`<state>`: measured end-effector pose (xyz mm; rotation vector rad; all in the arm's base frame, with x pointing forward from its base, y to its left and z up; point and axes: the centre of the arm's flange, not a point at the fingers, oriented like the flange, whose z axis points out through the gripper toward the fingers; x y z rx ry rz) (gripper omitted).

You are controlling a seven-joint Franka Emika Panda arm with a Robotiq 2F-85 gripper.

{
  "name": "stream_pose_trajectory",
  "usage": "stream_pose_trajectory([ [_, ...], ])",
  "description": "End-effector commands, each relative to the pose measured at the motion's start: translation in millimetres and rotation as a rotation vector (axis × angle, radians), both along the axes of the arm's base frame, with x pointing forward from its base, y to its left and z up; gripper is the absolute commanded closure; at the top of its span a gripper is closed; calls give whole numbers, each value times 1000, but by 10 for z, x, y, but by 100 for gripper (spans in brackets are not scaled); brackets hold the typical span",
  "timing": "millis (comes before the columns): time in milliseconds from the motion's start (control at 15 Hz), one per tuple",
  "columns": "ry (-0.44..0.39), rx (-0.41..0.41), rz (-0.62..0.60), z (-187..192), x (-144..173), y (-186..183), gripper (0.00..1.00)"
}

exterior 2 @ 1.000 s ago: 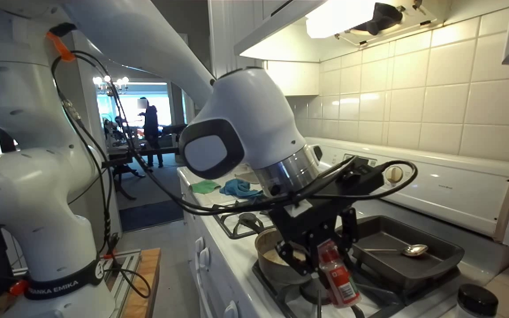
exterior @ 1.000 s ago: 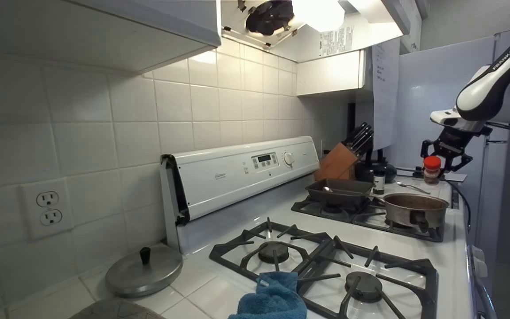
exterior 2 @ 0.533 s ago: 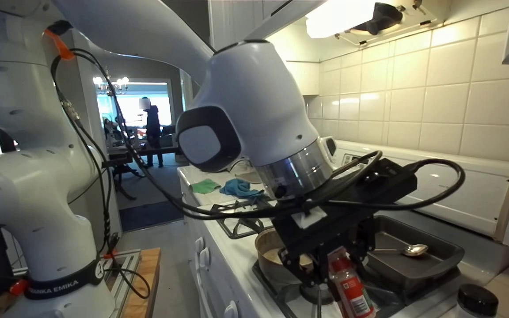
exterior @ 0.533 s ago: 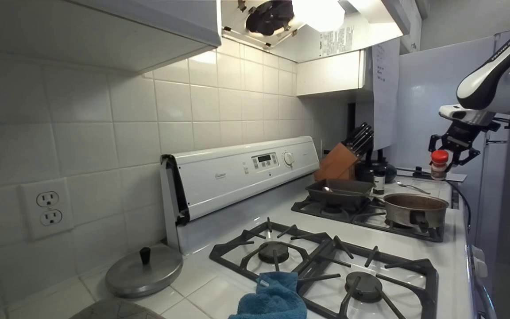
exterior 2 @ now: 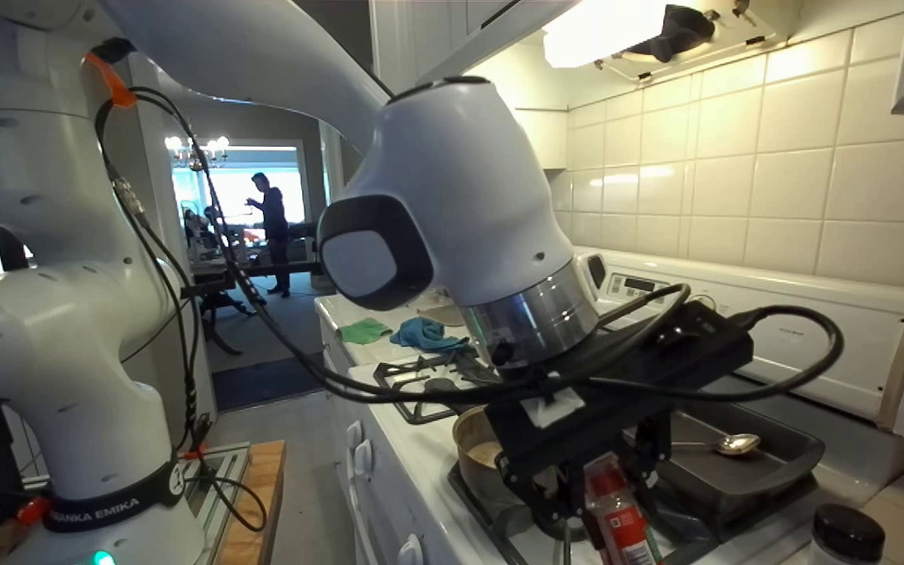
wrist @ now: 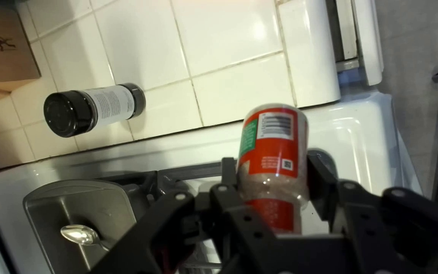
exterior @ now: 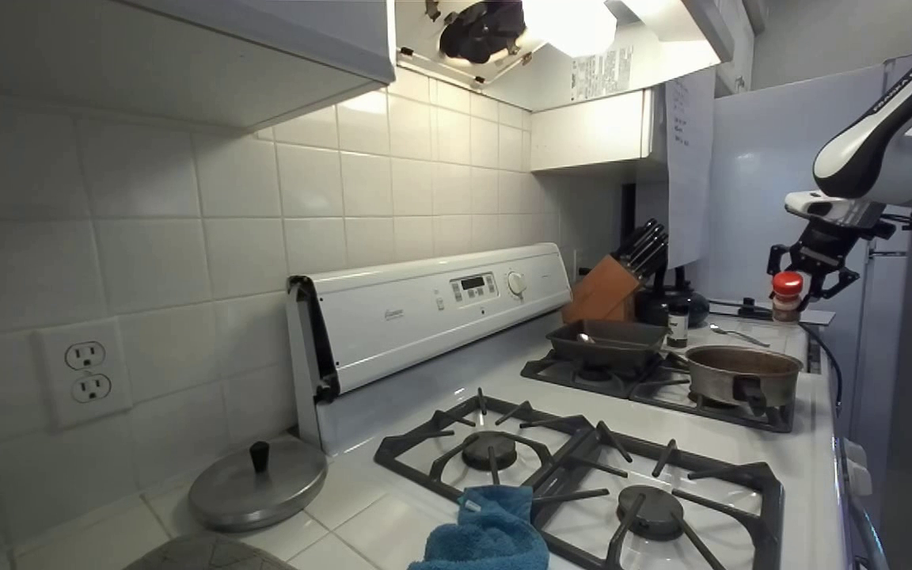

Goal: Pour some of the contents of the orange bottle into the pot

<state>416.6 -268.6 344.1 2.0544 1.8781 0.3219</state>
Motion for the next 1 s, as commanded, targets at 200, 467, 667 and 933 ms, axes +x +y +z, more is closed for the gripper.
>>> stream_pose_trajectory([
  [200, -28, 107, -51, -15, 161, -449, 77],
  [467, -41, 163, -37, -82, 272, -577, 77],
  [667, -19, 197, -49, -182, 353, -679, 77],
  [933, 1, 244, -69, -337, 430, -804, 77],
])
